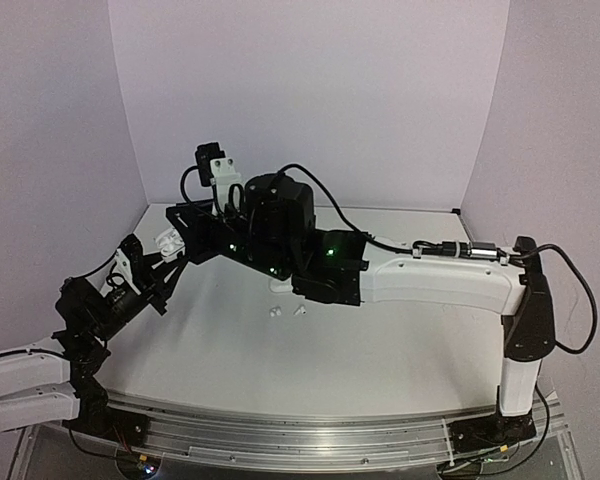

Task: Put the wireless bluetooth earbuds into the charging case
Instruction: Insert the right earbud into the right side groove of the charging case.

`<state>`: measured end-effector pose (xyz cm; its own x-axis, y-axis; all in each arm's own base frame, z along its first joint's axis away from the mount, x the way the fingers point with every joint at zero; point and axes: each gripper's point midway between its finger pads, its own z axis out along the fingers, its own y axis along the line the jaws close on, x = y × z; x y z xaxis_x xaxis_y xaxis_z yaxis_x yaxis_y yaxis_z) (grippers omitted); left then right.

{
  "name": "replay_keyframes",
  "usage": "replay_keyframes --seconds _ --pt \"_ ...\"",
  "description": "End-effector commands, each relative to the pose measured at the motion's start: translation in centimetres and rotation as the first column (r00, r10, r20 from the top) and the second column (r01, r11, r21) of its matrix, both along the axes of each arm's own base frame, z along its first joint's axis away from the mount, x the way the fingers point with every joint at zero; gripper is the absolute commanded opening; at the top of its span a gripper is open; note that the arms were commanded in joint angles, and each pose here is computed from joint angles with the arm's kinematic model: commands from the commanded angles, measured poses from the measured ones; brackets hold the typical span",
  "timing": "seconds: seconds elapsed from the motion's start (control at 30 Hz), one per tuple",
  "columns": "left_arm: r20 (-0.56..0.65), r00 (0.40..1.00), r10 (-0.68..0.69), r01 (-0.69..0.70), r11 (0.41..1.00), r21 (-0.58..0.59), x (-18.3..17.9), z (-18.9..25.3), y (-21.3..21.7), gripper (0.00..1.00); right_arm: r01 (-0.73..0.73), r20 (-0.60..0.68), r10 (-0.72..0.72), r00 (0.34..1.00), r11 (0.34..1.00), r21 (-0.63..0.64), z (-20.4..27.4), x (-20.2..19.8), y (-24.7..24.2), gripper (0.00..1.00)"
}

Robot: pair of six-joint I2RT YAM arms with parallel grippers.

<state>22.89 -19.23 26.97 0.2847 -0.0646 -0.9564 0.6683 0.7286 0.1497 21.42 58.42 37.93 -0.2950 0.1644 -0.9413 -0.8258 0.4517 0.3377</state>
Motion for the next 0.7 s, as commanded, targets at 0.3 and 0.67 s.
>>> replay_keyframes --seconds 0.3,0.67 --pt "0.079 0.997 -0.026 0.029 0.999 -0.032 -1.0 2.0 0.0 0.00 -0.010 0.228 0.008 0.974 1.000 0.006 -0.1 -0.7 1.2 0.00" --pt "0.083 0.996 -0.032 0.035 0.999 -0.034 -1.2 2.1 0.0 0.00 0.055 0.266 -0.043 0.963 0.998 -0.037 -1.4 0.5 1.1 0.00"
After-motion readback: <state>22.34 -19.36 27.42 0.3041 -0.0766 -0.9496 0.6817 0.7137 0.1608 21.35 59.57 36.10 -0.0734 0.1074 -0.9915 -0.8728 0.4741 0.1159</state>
